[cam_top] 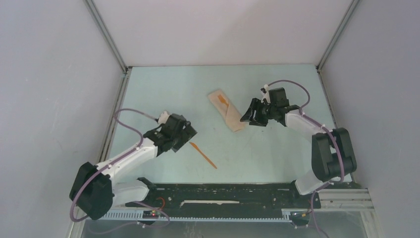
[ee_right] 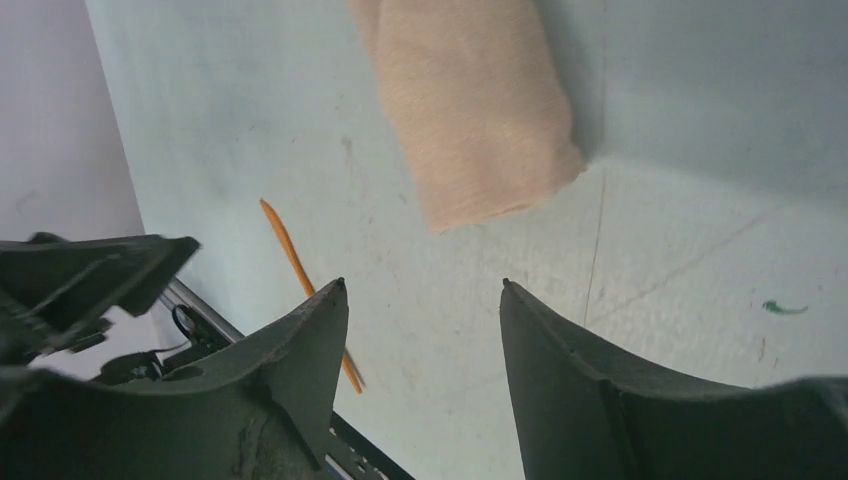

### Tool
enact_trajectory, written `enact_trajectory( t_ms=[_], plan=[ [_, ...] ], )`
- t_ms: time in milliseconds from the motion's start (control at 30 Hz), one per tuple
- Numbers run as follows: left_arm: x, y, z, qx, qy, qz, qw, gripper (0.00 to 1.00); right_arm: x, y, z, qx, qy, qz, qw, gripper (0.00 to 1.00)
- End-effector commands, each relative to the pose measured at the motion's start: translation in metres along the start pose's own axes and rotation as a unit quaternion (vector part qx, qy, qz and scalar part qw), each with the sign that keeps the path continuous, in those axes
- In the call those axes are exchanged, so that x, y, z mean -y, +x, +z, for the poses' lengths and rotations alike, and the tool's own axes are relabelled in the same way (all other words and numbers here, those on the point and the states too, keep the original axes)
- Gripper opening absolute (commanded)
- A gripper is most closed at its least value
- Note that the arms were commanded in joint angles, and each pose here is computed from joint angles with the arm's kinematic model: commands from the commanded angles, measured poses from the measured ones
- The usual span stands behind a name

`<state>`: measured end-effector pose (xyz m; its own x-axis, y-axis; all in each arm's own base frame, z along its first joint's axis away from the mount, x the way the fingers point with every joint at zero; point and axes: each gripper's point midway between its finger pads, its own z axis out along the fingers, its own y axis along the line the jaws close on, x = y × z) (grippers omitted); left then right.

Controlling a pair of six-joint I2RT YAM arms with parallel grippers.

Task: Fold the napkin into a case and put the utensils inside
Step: Insert the knife at the center of the board.

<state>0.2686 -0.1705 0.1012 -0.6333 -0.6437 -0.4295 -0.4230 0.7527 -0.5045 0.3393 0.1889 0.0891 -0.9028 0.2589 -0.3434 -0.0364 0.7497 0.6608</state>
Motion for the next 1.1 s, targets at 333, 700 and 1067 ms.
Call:
enact_trajectory(
  t_ms=[333, 700, 1067],
  plan=[
    [-0.029, 0.071, 0.001, -0.083, -0.128, -0.11, 0.982, 0.87, 0.003, 0.003, -0.039, 0.043, 0.025, -0.051, 0.997, 0.66],
    [-0.025, 0.093, 0.03, -0.107, -0.242, -0.126, 0.956, 0.68, 0.011, 0.005, -0.039, 0.042, 0.009, -0.033, 0.999, 0.65],
    [-0.051, 0.104, 0.028, -0.11, -0.335, -0.137, 0.926, 0.5, 0.006, 0.006, -0.048, 0.056, -0.003, -0.038, 0.998, 0.64]
  ],
)
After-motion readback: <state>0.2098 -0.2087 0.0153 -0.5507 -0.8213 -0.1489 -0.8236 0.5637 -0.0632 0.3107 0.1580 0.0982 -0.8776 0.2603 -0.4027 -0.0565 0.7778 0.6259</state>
